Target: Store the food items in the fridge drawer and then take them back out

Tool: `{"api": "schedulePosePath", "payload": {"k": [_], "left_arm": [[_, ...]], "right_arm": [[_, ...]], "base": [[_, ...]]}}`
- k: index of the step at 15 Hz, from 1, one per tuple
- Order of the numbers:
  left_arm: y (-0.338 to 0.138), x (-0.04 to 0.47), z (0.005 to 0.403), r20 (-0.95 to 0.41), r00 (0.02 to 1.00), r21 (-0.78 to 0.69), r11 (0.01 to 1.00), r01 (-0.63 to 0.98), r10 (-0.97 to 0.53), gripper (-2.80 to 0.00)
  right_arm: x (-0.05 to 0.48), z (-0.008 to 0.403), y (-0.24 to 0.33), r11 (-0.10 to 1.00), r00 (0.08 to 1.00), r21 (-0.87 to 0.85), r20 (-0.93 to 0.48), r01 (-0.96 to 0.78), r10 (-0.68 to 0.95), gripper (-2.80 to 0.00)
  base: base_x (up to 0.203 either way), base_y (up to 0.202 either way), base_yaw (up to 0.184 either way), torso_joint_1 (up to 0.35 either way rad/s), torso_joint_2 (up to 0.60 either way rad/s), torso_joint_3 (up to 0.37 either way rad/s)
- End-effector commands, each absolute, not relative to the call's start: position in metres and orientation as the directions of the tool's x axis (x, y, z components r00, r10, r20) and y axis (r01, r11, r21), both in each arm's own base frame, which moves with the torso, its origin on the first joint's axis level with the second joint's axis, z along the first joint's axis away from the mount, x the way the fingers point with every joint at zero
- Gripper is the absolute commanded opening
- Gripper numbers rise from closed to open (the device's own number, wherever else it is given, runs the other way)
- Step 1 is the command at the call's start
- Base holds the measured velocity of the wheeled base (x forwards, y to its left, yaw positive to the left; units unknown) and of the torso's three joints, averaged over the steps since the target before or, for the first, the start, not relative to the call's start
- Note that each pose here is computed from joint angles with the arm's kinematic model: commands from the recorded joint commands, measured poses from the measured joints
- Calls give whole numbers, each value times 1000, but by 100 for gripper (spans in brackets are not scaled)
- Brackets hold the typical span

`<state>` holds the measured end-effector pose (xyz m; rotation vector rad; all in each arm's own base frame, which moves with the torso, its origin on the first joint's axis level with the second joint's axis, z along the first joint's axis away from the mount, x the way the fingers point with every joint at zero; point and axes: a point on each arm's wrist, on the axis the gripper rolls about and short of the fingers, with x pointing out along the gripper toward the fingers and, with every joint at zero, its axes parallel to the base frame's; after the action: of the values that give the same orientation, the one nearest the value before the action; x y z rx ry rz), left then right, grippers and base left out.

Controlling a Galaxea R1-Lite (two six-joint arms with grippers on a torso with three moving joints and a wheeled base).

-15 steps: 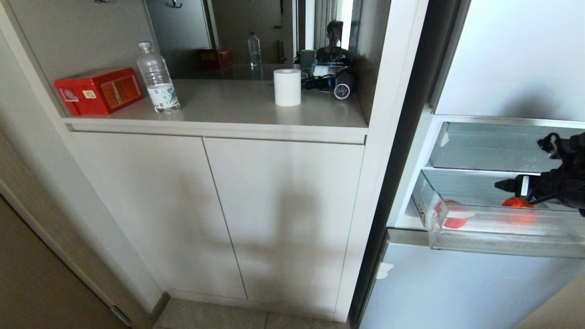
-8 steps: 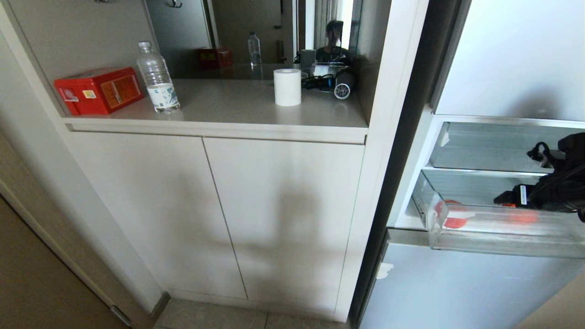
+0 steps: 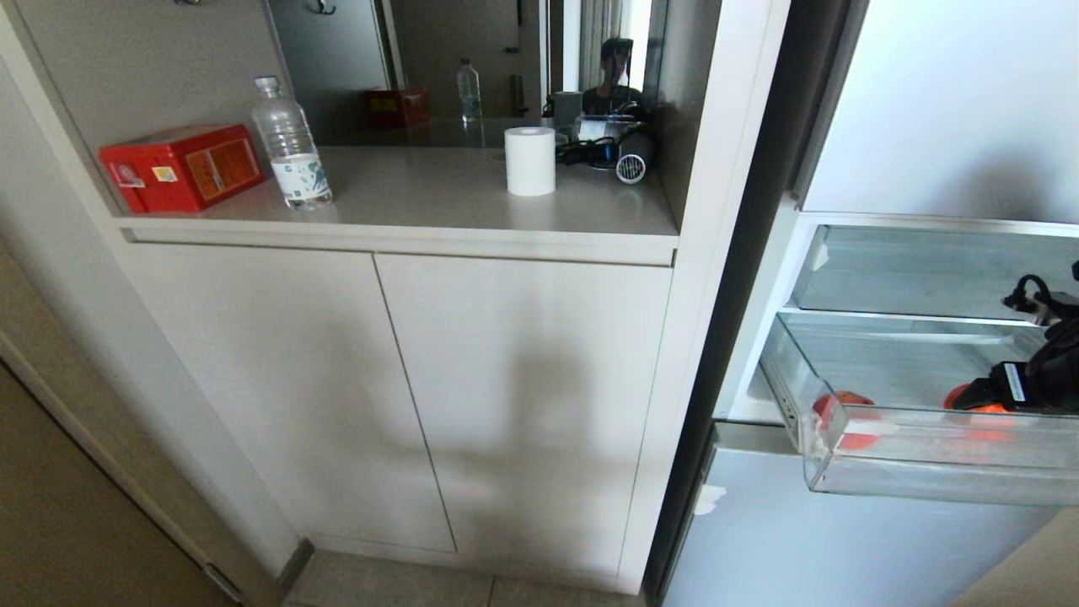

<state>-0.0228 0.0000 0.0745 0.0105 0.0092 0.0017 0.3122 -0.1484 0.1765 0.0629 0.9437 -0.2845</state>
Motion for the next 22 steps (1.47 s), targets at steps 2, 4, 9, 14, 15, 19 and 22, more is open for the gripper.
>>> {"api": "schedulePosePath", "payload": {"k": [2,4,9,14,15,19,22], "left_arm": [[0,-23,75,-11,1000,11,1000,-3,3,-280],[0,-23,75,-11,1000,11,1000,-3,3,-280],[0,-23,75,-11,1000,11,1000,-2,2,-280],[0,-23,75,-11,1000,11,1000,-3,3,-280],[0,-23,75,-11,1000,11,1000,-2,2,-280],[0,-23,75,-11,1000,11,1000,-2,2,-280],[0,-23,75,-11,1000,11,1000,-2,2,-280]], "right_arm": [[297,185,-151,958,528,-75,-821,276,-217,0],[293,181,-151,958,513,-73,-832,278,-213,0],[252,185,-143,954,485,-77,-847,290,-216,0],[273,180,-156,953,493,-72,-842,295,-217,0],[279,178,-159,952,492,-71,-843,297,-216,0],[313,162,-179,949,484,-70,-847,308,-219,0],[334,143,-191,949,463,-66,-861,308,-210,0]], "base": [[0,0,0,0,0,0],[0,0,0,0,0,0],[0,0,0,0,0,0],[0,0,0,0,0,0],[0,0,0,0,0,0],[0,0,0,0,0,0],[0,0,0,0,0,0]]}}
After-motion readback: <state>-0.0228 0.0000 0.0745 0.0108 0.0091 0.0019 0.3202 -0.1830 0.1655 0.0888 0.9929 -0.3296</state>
